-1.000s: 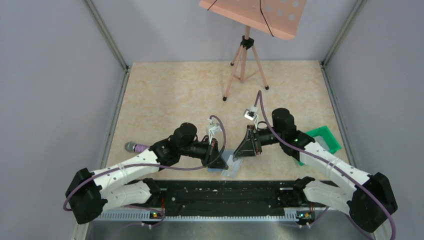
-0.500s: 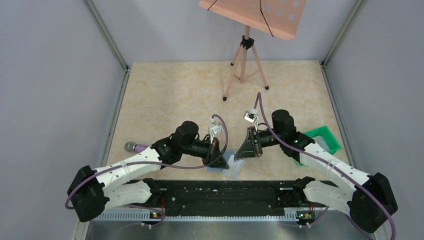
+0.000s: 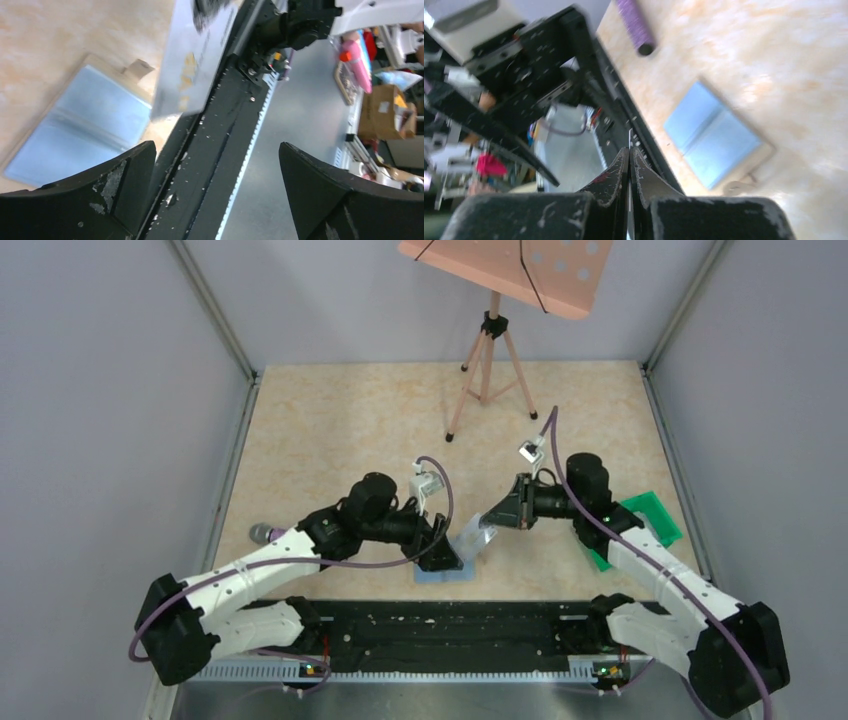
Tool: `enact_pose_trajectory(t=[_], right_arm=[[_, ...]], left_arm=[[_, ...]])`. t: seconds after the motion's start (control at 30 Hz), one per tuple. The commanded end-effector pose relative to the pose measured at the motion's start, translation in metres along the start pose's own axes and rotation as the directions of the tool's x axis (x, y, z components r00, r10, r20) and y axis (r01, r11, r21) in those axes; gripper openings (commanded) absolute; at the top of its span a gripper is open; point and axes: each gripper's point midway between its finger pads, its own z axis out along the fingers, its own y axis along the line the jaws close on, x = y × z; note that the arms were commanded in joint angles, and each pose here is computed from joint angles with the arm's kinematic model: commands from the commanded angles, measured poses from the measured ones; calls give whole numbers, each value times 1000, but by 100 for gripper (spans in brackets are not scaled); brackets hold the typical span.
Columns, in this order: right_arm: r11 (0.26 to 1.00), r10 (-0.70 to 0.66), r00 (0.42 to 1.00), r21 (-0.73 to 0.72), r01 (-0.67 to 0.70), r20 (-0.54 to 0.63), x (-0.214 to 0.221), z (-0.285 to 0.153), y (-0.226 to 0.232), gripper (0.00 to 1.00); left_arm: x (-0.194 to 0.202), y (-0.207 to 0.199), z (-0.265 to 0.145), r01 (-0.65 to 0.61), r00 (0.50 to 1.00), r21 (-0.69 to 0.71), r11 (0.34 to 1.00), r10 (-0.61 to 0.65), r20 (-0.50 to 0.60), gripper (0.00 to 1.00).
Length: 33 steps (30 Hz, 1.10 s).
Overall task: Take the credit cards out of the card holder
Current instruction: Remove the credit card from the card holder, then place the credit card in the storage box.
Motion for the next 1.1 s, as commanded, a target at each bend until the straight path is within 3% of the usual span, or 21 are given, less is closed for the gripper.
enact_pose_trajectory(t=[0.0,0.2,0.4,0.57,0.73,0.87,1.07], right_arm=[[981,60,977,169,-96,202,-38,-25,-36,0],[841,40,890,465,-276,455,-69,-93,-87,0],[640,-101,754,622,-451,650,-87,-169,-106,0],[362,-298,641,705,-610,707,-83,-248,-105,0],[188,-428,576,692,-697,696,-75,-297,-90,0],[112,-467,568,683,-722,677,-70,-314,-86,0],[104,-454,566,672,-733,688,-61,-312,-101,0]], left_arm=[[-29,17,-13,-71,993,-170,983,85,77,99],[-49,40,-32,-108,980,-363,925,161,120,99],[-61,81,-65,-64,955,-610,790,225,191,99],[-65,97,-94,28,929,-712,701,245,277,99],[-67,90,-105,38,923,-717,696,250,292,99],[-68,77,-107,-23,934,-698,716,263,239,99],[-57,85,-109,-80,939,-719,690,294,177,99]])
